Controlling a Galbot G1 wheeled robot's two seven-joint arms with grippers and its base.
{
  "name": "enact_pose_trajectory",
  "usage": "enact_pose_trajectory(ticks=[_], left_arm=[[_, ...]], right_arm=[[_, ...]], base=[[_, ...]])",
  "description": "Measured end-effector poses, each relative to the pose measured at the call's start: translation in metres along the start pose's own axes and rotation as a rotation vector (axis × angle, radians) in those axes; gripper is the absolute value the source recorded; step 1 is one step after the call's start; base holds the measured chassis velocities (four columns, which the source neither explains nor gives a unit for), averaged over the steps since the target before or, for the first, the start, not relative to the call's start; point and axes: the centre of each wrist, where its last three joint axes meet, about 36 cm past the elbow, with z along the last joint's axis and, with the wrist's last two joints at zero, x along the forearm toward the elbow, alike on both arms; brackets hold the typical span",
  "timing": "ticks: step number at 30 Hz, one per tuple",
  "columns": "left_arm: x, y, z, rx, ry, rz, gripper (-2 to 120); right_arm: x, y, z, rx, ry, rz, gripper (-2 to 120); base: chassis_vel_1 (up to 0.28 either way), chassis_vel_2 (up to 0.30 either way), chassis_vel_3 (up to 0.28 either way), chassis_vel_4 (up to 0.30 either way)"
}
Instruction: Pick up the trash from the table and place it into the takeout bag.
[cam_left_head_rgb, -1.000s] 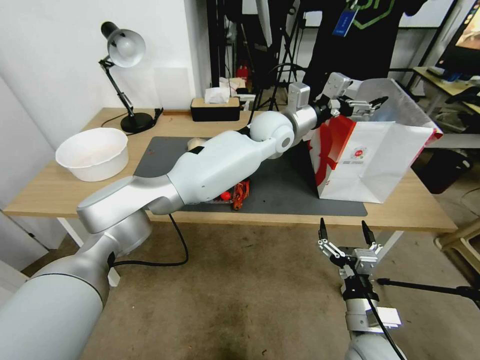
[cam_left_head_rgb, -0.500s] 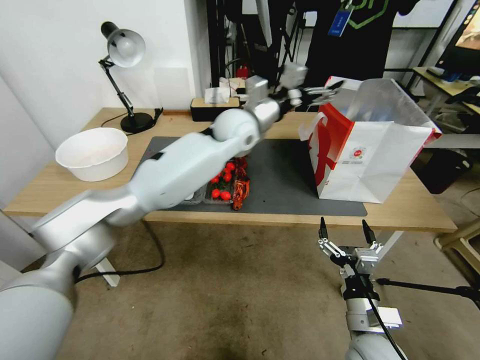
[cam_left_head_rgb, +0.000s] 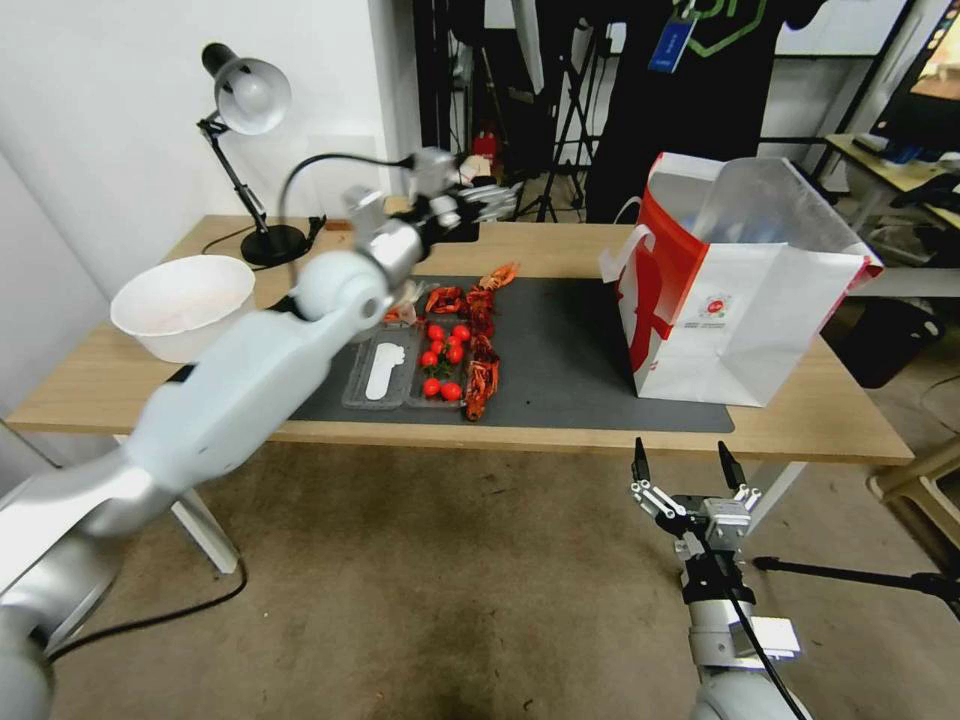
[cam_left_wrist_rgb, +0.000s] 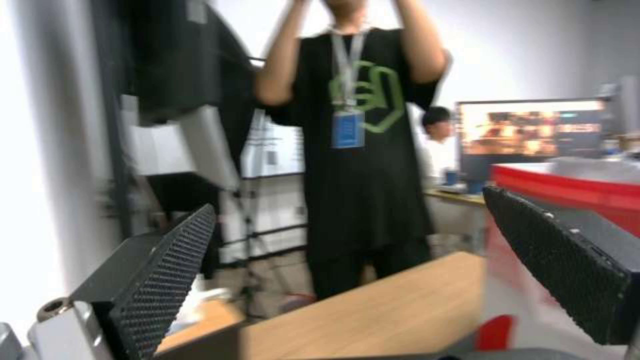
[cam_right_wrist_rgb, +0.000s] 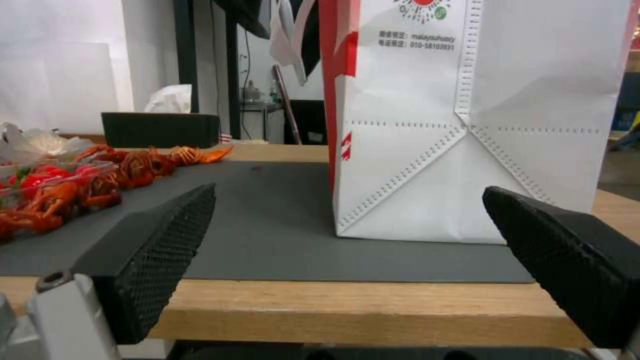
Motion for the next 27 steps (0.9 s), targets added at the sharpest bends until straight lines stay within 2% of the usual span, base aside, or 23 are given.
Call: enact_pose_trajectory(ticks=[4,7,17,25,27], left_arm=[[0.021,0.008,-0.003,-0.017,0.002,-0.039,100],[0.059,0.021,-0.005,-0.043,0.003,-0.105,100],[0.084,0.025,-0.002,-0.062,0.017,-0.149,100],[0.128,0.024,0.011,-0.091,0.025,-0.224,100],[0.157,0.022,0.024,-0.091,0.044,-0.265,100]], right_arm=[[0.000,0.000,0.000,0.002,0.001,-0.004,100],[-0.001,0.000,0.001,0.005,0.003,-0.009,100],[0.000,0.000,0.002,0.006,0.007,-0.009,100],[0.000,0.000,0.004,0.005,0.009,-0.012,100],[0.001,0.001,0.006,0.006,0.007,-0.015,100]], base=[[0.000,0.000,0.000,0.000],[0.000,0.000,0.000,0.000],[0.000,0.000,0.000,0.000],[0.000,0.000,0.000,0.000],[0.000,0.000,0.000,0.000]])
